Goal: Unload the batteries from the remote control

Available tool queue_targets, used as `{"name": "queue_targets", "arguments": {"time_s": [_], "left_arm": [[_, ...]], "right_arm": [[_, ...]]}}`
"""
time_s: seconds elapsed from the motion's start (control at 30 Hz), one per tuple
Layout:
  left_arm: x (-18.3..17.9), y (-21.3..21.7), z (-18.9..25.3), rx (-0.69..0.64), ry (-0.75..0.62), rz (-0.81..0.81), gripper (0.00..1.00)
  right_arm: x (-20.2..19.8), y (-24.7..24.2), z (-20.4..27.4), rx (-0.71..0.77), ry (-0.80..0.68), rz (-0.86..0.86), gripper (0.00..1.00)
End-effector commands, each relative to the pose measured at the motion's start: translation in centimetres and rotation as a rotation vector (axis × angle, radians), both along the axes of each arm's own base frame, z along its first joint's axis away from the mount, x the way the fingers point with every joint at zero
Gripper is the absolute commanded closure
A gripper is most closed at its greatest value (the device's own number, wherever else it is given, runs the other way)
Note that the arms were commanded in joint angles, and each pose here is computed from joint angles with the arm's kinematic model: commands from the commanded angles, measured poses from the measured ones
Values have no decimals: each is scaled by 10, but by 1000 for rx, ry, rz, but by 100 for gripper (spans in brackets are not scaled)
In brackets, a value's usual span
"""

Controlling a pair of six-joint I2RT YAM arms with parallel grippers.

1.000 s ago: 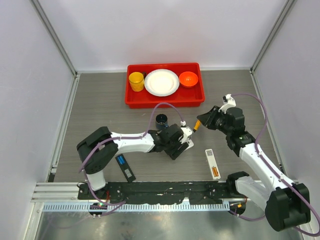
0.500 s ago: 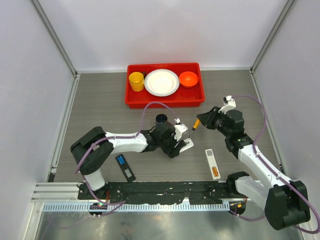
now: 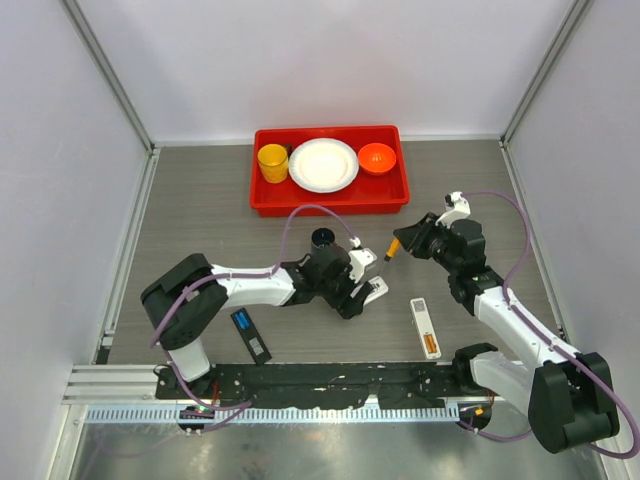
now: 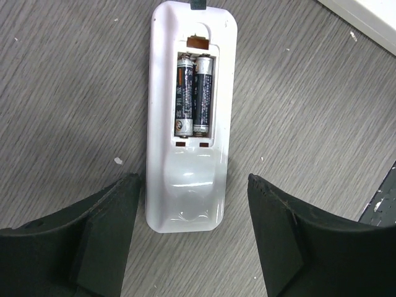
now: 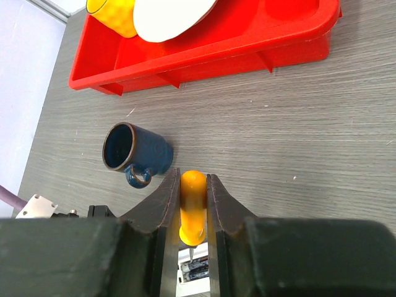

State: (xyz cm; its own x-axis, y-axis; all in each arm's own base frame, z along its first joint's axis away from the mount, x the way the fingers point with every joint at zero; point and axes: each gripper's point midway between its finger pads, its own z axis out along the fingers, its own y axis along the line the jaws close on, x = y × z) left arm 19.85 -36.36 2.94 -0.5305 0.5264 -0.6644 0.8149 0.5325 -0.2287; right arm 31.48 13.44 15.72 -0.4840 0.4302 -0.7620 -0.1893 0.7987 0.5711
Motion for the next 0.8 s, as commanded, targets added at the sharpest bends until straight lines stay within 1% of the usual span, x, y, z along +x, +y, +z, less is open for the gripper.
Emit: {"name": "queue_targets", "arguments": {"time_s": [0.0,0.07,0.17,0.43,0.5,0.53,0.57,0.63,0.67,0.77], "left_arm": [[1,18,-13,67,-17,37,28],[1,21,-17,89,-27,42,30],[4,27,-23,142,-62,56,32],[13,39,-31,259,-153,85,32],[13,41,-32,271,-158,85,38],[14,40,-32,269,-160,85,43],[14,40,-32,268,-165,84,51],[15,41,-33,276,-167,82,60],[16,41,-33,282,-173,84,67],[22,41,-32,288,-189,99,73]], "right_arm": [[11,2,23,15,-80,-2,99],[12,3,21,19,-73,1,99],[11,4,26,26,-80,4,99],[11,2,33,23,-91,0,99],[11,3,33,25,-92,2,99],[11,3,33,27,-94,2,99],[11,3,32,30,-93,1,99],[13,4,29,34,-89,3,99],[12,5,28,38,-84,6,99],[12,7,23,44,-73,12,99]]}}
